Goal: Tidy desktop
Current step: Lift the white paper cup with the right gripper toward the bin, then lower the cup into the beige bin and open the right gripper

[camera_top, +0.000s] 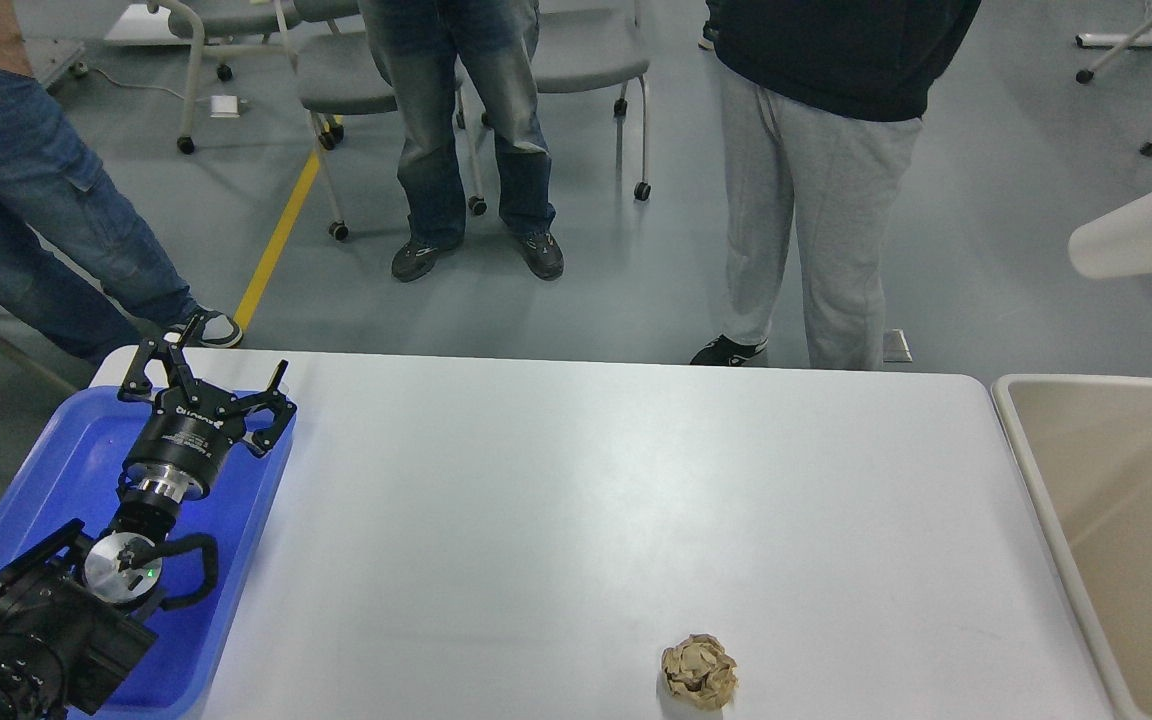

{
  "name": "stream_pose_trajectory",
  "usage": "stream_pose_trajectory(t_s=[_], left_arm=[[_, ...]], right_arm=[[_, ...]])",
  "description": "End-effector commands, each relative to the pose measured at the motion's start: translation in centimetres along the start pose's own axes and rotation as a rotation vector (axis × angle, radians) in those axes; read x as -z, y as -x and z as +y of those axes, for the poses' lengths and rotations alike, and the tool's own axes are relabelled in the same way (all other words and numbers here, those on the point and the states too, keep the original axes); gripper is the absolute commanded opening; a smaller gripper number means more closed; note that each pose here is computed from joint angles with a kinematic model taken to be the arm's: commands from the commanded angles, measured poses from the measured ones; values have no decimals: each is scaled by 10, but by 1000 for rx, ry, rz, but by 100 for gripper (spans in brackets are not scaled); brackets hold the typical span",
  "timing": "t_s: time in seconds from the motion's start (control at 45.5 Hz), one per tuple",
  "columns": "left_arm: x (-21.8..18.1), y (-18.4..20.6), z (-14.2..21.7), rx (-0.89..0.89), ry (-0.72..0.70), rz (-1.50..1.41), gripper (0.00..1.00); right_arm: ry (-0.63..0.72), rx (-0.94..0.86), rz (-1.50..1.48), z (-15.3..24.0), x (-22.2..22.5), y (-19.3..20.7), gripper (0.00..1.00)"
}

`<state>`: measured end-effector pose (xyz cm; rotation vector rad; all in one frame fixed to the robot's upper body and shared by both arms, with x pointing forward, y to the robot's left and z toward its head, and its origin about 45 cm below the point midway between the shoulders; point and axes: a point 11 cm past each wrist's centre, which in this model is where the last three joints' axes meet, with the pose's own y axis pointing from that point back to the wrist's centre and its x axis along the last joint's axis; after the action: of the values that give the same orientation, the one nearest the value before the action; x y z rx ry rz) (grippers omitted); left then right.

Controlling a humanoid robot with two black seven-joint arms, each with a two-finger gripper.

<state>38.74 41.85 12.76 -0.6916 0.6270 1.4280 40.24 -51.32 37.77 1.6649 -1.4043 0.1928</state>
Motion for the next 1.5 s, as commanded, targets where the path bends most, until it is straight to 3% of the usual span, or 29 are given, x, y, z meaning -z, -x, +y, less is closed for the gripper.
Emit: stream_pose_trajectory(t_s=[0.0,0.44,0.77,1.1,1.474], left_arm=[[0,0,-1,1,2,0,100],[0,0,-1,1,2,0,100],[-1,0,0,1,1,-1,100],[-1,0,0,1,2,-1,100],[-1,0,0,1,4,-1,100]], right_arm=[[106,-217,-249,-9,-59,-22,0],[287,-558,-549,-53,-143,2,0],[404,-709,-723,-59,-193,41,0],[533,-692,-858,-62,-226,93,0],[552,-653,-938,-69,-231,120,0]])
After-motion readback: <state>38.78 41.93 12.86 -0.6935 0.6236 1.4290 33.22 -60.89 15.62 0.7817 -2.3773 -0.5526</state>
